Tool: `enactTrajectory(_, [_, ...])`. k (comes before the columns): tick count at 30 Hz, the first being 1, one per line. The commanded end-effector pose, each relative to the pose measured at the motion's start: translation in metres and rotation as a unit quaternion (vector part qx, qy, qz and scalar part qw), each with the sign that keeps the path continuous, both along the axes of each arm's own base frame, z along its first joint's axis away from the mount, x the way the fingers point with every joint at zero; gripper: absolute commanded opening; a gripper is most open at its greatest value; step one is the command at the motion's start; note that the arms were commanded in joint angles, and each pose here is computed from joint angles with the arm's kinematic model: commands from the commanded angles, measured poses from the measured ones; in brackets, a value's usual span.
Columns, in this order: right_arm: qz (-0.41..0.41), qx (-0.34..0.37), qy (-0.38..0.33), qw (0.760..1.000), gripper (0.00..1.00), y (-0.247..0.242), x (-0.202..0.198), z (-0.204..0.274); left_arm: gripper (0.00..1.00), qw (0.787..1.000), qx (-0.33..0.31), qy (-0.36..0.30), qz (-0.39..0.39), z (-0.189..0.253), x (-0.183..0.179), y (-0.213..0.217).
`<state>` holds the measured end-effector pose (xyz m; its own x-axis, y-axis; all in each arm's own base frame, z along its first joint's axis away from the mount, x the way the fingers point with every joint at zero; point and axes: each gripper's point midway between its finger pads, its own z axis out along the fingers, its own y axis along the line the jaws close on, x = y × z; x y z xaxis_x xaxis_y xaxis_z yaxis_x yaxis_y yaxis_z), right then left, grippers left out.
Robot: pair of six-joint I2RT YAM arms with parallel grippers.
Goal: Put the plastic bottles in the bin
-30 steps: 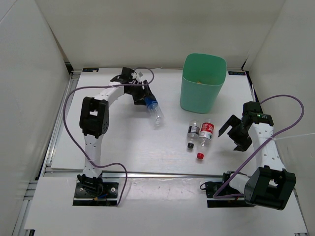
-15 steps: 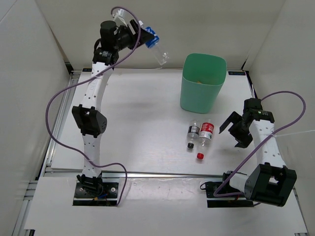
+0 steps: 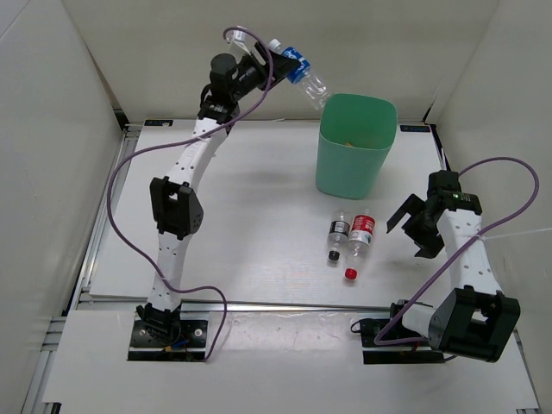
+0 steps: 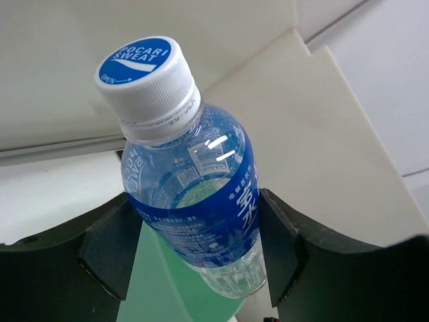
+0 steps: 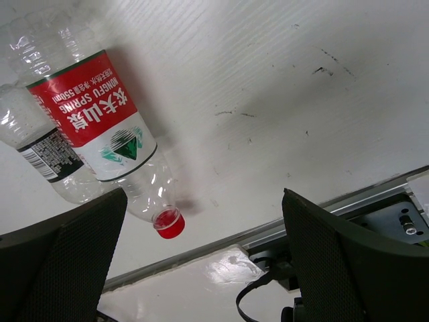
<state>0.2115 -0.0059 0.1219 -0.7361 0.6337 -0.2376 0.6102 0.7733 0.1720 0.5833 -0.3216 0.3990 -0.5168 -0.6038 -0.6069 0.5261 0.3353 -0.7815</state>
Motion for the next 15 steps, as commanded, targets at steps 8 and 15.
enactTrajectory(8, [-0.017, -0.011, -0.010, 1.000, 1.00, -0.005, 0.000, 0.014, 0.48, 0.993, -0.069, -0.082, -0.040, 0.069, -0.046, -0.044])
enactTrajectory(15, [-0.028, -0.014, -0.017, 0.999, 1.00, -0.006, -0.004, 0.017, 0.51, 0.995, -0.057, -0.035, -0.077, 0.031, -0.049, -0.059])
